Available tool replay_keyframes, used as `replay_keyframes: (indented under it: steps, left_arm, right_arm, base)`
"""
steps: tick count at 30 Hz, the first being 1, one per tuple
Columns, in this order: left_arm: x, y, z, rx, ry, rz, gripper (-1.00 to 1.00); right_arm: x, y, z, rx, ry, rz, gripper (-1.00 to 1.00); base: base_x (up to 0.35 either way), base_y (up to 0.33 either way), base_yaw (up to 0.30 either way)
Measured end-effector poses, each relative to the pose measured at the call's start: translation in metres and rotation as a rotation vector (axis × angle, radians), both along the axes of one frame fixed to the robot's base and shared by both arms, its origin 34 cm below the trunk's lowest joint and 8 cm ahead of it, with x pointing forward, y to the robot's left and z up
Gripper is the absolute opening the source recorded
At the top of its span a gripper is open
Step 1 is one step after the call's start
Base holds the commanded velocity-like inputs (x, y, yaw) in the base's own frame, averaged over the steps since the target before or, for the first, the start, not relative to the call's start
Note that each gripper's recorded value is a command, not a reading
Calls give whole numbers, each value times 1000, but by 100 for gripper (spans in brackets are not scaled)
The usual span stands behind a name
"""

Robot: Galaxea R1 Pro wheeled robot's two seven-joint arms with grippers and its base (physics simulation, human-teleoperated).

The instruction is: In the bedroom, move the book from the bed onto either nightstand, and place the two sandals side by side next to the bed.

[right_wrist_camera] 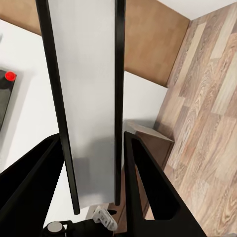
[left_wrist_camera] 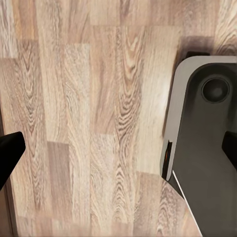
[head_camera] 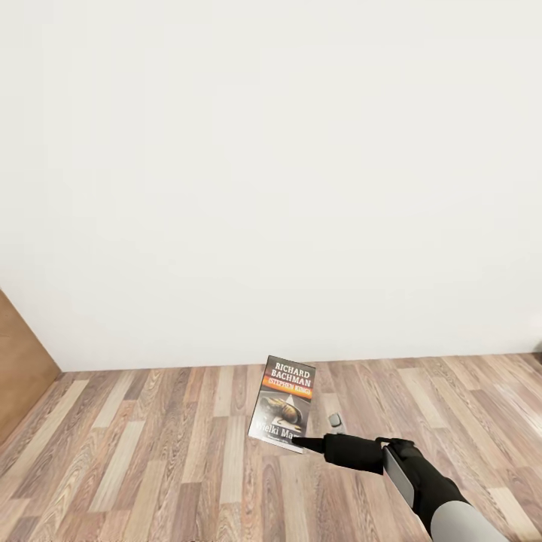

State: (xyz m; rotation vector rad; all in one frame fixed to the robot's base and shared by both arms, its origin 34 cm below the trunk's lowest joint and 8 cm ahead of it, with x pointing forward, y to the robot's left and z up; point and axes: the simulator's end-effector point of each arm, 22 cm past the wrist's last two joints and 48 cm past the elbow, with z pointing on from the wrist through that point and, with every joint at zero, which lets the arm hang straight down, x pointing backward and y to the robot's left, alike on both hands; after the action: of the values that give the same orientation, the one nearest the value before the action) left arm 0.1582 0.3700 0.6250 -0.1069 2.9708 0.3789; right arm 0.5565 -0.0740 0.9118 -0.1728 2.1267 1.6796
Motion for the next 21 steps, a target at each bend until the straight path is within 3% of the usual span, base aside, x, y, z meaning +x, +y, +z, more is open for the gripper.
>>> replay_keyframes:
  steps: [15, 21]
  left_arm:
    - [0, 0, 0, 0, 1, 0, 100]
    - [0, 0, 0, 0, 1, 0, 100]
  right_arm:
    - [0, 1, 0, 2, -2, 0, -100]
    - [2, 0, 0, -3, -35, -5, -100]
  base:
    - [0, 0, 27]
    - [0, 0, 149]
